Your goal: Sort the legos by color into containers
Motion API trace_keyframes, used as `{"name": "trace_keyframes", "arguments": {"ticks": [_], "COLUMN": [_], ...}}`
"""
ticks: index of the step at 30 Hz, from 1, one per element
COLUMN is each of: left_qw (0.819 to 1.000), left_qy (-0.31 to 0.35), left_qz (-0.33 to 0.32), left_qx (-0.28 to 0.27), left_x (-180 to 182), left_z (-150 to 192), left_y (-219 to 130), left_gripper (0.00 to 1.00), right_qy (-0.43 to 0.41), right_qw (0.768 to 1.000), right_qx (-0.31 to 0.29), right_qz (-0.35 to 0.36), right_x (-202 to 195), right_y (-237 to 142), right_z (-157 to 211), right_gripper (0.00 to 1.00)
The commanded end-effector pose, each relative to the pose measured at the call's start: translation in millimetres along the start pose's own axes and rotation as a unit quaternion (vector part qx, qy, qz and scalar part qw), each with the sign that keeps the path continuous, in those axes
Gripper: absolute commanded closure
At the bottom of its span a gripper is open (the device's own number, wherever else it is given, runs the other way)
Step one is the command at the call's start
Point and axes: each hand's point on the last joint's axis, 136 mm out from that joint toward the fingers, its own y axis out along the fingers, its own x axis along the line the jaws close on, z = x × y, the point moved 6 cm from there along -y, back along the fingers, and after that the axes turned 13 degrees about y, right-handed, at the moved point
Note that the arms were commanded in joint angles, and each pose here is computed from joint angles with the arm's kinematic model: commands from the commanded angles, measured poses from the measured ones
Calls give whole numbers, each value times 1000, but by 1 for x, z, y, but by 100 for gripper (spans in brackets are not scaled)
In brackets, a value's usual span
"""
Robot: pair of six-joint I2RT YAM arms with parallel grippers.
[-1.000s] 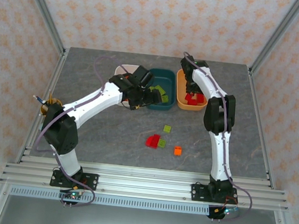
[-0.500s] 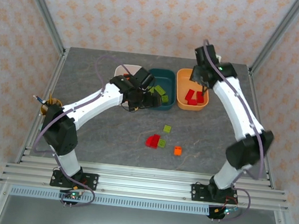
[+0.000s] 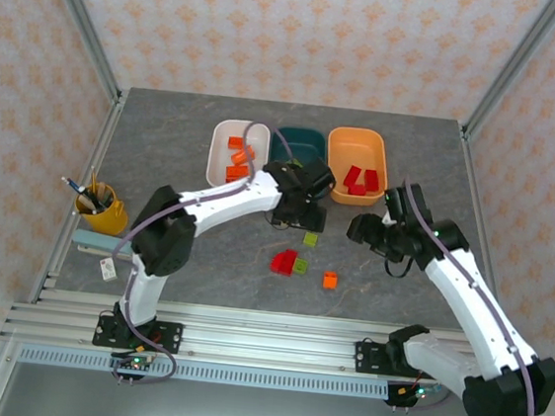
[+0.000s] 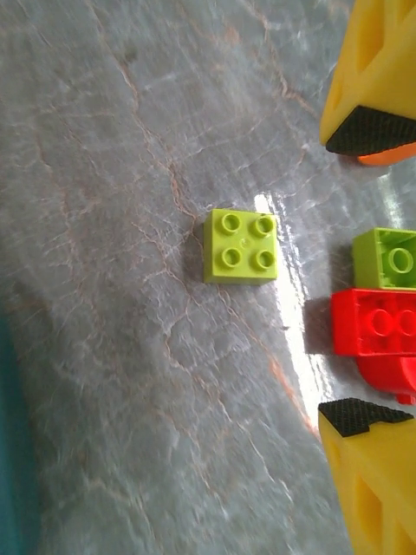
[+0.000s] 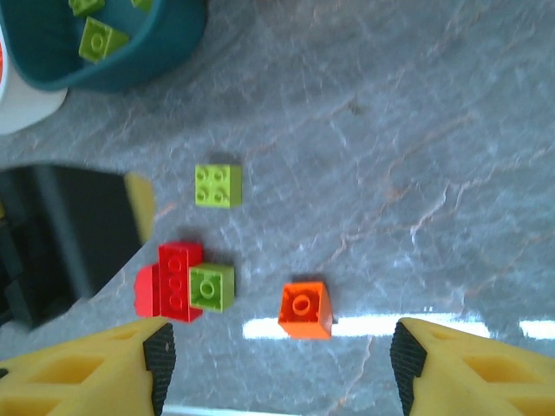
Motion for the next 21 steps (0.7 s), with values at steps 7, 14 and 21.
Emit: {"name": "trace_keyframes", "arguments": {"ticks": [7, 14, 21], "left_qw": [997, 995, 993], "left_qy": [52, 57, 67], "left_qz": [-58, -73, -83], "left_qx": [26, 42, 50], "left_x": [-17, -18, -18], "left_z": [-1, 1, -1], "left_y": [36, 61, 76], "left_gripper": [28, 38, 55], "right_qy": [-1, 0, 7], "right_qw": [1000, 1000, 1000], "right_qx": [29, 30, 24], "right_qz": [1, 2, 4], "right_x": [-15, -16, -18], "right_y": [-2, -3, -5], "right_z": [18, 20, 20], "right_gripper": [31, 31, 31]}}
